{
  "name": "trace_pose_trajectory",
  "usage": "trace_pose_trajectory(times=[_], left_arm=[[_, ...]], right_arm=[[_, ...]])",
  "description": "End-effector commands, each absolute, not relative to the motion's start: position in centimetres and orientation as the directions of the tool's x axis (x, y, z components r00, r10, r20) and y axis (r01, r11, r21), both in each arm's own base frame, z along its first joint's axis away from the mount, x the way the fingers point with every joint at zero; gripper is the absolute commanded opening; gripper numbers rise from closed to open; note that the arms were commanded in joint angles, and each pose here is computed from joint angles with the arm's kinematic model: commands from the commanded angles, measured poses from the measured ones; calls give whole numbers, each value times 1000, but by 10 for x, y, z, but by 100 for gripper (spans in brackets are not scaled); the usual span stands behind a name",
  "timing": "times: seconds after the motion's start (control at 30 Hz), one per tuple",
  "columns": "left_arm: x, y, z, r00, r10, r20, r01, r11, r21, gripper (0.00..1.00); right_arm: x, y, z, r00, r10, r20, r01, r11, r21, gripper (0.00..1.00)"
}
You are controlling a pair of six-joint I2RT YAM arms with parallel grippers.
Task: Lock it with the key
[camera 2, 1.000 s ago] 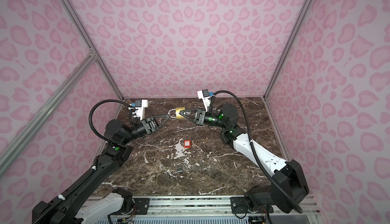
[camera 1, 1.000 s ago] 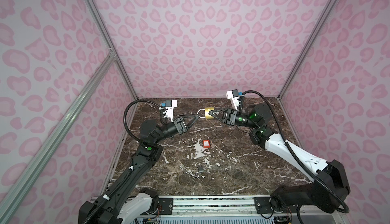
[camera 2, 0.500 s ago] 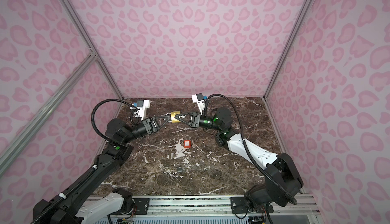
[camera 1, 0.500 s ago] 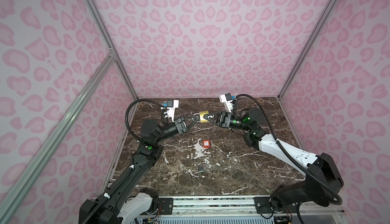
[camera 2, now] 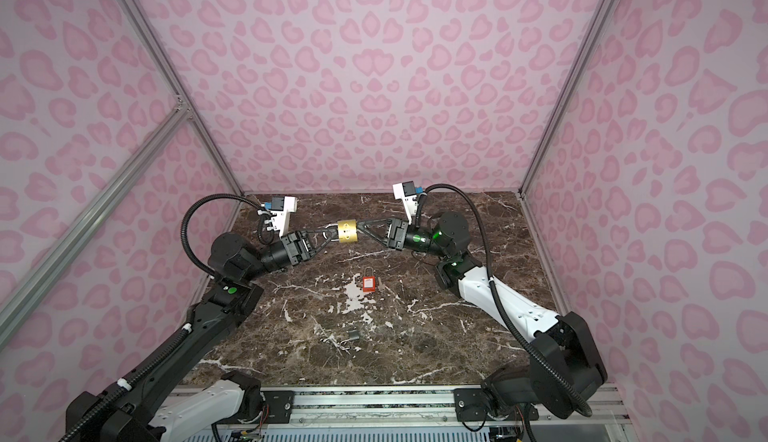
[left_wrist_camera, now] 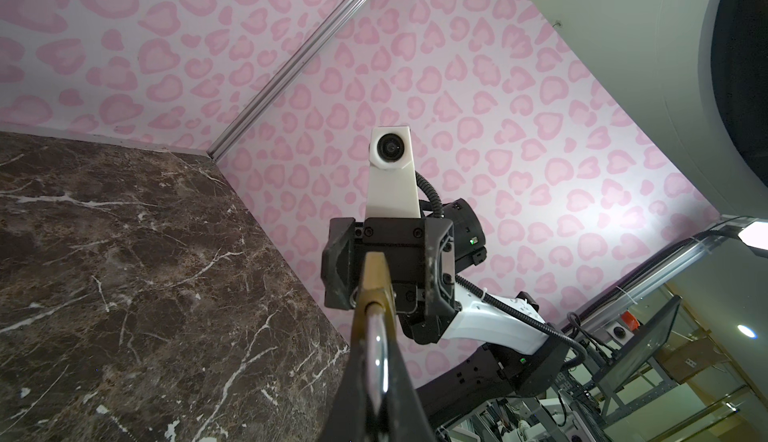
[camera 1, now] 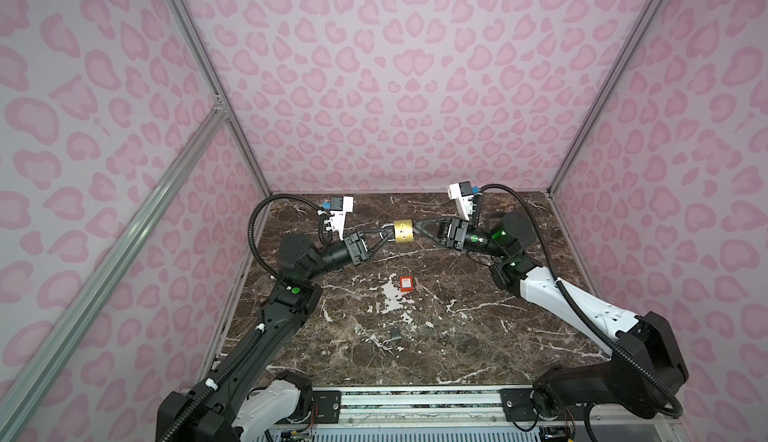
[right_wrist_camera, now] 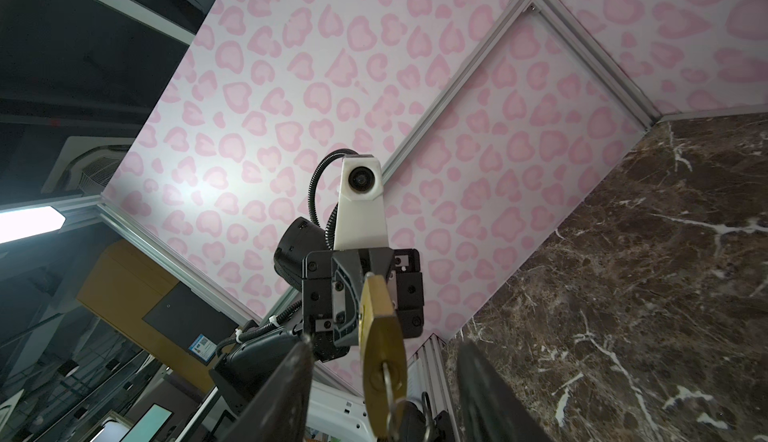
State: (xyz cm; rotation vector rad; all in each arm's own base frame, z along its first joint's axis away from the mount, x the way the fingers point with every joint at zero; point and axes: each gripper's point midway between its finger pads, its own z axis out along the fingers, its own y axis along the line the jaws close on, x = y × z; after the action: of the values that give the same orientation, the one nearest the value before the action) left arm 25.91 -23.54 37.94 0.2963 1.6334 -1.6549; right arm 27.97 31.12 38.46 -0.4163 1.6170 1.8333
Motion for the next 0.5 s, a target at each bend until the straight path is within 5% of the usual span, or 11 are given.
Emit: trace_pose_trajectory(times=[0.0,0.47], left_arm=[[254,-234,395,-630,-364,-686,704,106,-702,4],[254,-234,392,-638,-360,-681,698,105,-709,4]], right_arm=[[280,307,376,-722,240,-649,-667,8,745,55],[278,303,380,-708,210,-675,-687,20,727,28]])
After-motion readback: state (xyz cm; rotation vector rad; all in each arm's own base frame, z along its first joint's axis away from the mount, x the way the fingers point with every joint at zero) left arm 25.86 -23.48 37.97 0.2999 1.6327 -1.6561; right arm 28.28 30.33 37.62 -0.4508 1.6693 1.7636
